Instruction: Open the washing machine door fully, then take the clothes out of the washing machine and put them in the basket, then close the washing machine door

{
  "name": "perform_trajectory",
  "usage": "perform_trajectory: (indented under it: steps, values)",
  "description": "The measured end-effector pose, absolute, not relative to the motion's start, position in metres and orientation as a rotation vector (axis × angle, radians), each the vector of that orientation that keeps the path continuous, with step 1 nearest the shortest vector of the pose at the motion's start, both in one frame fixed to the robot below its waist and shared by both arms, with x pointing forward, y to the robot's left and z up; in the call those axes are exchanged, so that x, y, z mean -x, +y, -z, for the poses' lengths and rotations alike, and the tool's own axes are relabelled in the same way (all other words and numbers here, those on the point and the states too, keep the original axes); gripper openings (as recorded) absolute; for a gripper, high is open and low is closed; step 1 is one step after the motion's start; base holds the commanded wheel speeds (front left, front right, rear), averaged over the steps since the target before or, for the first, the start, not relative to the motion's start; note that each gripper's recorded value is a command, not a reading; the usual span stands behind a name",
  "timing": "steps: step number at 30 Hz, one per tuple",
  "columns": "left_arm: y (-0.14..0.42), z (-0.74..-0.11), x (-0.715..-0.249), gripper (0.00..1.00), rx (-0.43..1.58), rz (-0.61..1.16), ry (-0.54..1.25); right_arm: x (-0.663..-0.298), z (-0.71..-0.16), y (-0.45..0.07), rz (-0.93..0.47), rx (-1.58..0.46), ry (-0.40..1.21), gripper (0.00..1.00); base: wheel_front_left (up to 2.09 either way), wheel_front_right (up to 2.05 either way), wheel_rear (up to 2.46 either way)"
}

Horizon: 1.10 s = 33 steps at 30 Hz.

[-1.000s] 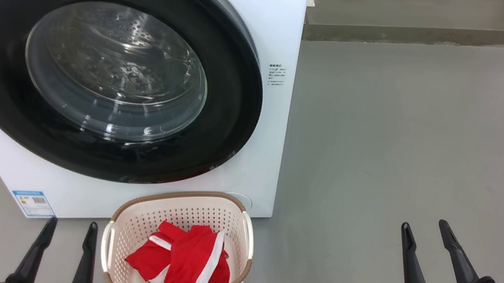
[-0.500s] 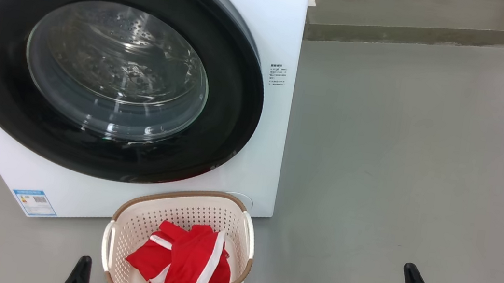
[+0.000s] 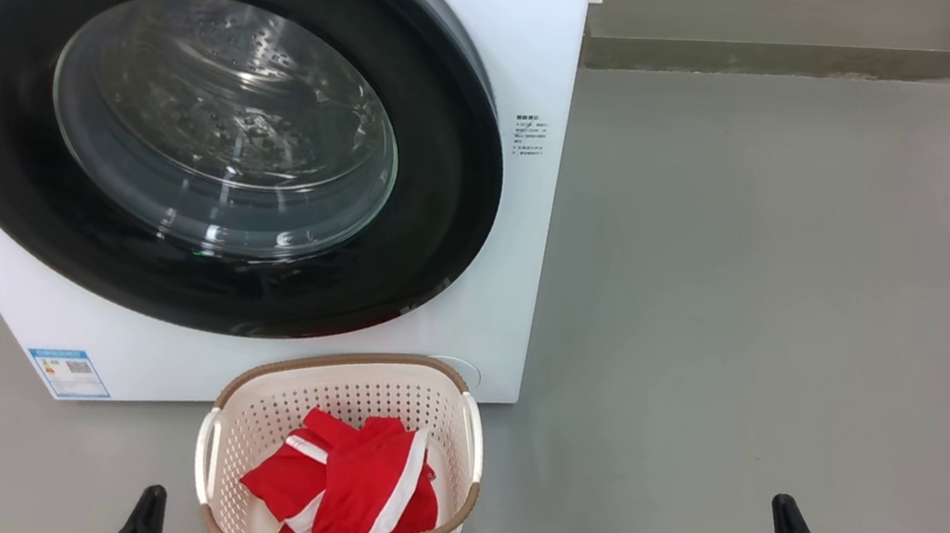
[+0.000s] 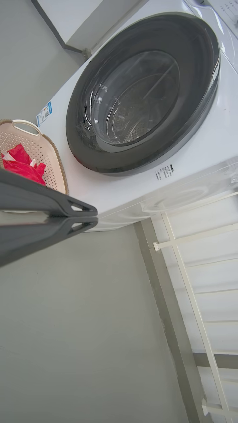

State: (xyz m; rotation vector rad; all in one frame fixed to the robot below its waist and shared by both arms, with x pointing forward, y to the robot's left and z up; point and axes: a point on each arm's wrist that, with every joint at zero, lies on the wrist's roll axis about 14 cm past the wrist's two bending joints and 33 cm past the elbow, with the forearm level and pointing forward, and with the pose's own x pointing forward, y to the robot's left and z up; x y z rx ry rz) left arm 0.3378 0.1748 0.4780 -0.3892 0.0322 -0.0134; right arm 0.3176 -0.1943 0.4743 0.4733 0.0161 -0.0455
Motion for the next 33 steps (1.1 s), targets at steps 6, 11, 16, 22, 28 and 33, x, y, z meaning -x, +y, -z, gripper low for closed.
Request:
perform_trajectory:
  steps: [6, 11, 16, 22, 28, 33]
  values:
    - [0.177, -0.477, -0.34, 0.0, 0.456, 0.0, 0.041, -0.32, -0.472, -0.196, 0.059, -0.535, 0.026, 0.0, 0.0, 0.0, 0.0]
    - [0.178, -0.478, -0.343, 0.0, 0.513, -0.009, 0.039, -0.324, -0.475, -0.199, 0.069, -0.585, 0.021, 0.0, 0.0, 0.0, 0.0]
    - [0.179, -0.474, -0.343, 0.0, 0.569, -0.021, 0.056, -0.325, -0.471, -0.201, 0.081, -0.636, 0.036, 0.0, 0.0, 0.0, 0.0]
    - [0.18, -0.474, -0.345, 0.0, 0.636, -0.03, 0.062, -0.327, -0.47, -0.202, 0.09, -0.697, 0.043, 0.0, 0.0, 0.0, 0.0]
    - [0.181, -0.475, -0.348, 0.0, 0.693, -0.038, 0.061, -0.332, -0.472, -0.202, 0.091, -0.749, 0.042, 0.0, 0.0, 0.0, 0.0]
    - [0.182, -0.472, -0.347, 0.0, 0.749, -0.047, 0.075, -0.332, -0.469, -0.203, 0.099, -0.798, 0.05, 0.0, 0.0, 0.0, 0.0]
